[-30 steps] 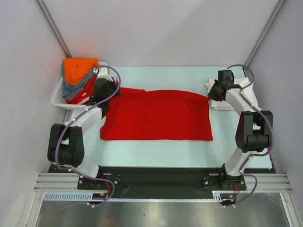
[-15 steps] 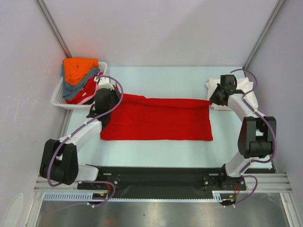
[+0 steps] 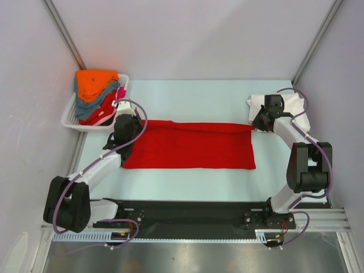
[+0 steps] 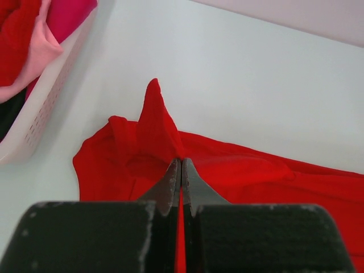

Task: Fold and stack the t-shirts
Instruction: Fold the tshirt

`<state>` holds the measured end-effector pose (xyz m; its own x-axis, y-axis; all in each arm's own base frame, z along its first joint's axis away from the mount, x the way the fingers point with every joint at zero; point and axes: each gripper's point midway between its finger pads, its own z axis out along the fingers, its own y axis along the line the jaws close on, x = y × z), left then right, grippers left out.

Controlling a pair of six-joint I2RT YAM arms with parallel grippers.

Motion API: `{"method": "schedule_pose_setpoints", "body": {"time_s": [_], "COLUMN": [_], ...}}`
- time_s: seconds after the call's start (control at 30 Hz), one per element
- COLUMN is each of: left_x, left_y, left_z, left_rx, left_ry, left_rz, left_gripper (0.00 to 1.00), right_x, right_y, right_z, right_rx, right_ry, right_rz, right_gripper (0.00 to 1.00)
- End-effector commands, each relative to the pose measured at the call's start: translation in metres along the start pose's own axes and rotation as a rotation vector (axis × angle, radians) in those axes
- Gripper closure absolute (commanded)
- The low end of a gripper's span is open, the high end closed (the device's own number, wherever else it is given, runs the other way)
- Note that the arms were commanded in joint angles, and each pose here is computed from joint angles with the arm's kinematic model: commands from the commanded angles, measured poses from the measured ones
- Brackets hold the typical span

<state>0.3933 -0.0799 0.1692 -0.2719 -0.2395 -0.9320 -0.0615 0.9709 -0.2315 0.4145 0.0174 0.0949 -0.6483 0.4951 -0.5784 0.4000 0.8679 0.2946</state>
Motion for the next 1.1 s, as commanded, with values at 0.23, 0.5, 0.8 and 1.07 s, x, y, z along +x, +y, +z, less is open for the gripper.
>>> {"method": "schedule_pose_setpoints", "body": {"time_s": [0.23,0.5,0.8,1.07], "left_x": [-0.010,-0.001,0.036,0.067], "left_y": [-0.002,0.000,0.007,0.016], "left_z": [-0.020,-0.024,-0.034,-0.043], "left_rx": [0.009,0.009,-0.004,-0.019], "left_ry": [-0.056,-0.028,0.059,0.116], "left_rz": [-0.055,-0.055,-0.059,-0.108], "left_gripper": [1.00,1.00,0.99,1.00], "right_x": [-0.014,-0.011,0.001,0.015], "right_y": [0.003,0.001,-0.012,-0.018], "right_z": [-0.015,-0.019,-0.015,-0.017], "right_rx": [-0.026,-0.027,0.013,0.016], "right_ry": [-0.085,-0.088,-0.090,-0.099], "right_rz": [0.044,0.049,0.072,0.112], "right_gripper": [1.00,1.00,1.00,1.00]}}
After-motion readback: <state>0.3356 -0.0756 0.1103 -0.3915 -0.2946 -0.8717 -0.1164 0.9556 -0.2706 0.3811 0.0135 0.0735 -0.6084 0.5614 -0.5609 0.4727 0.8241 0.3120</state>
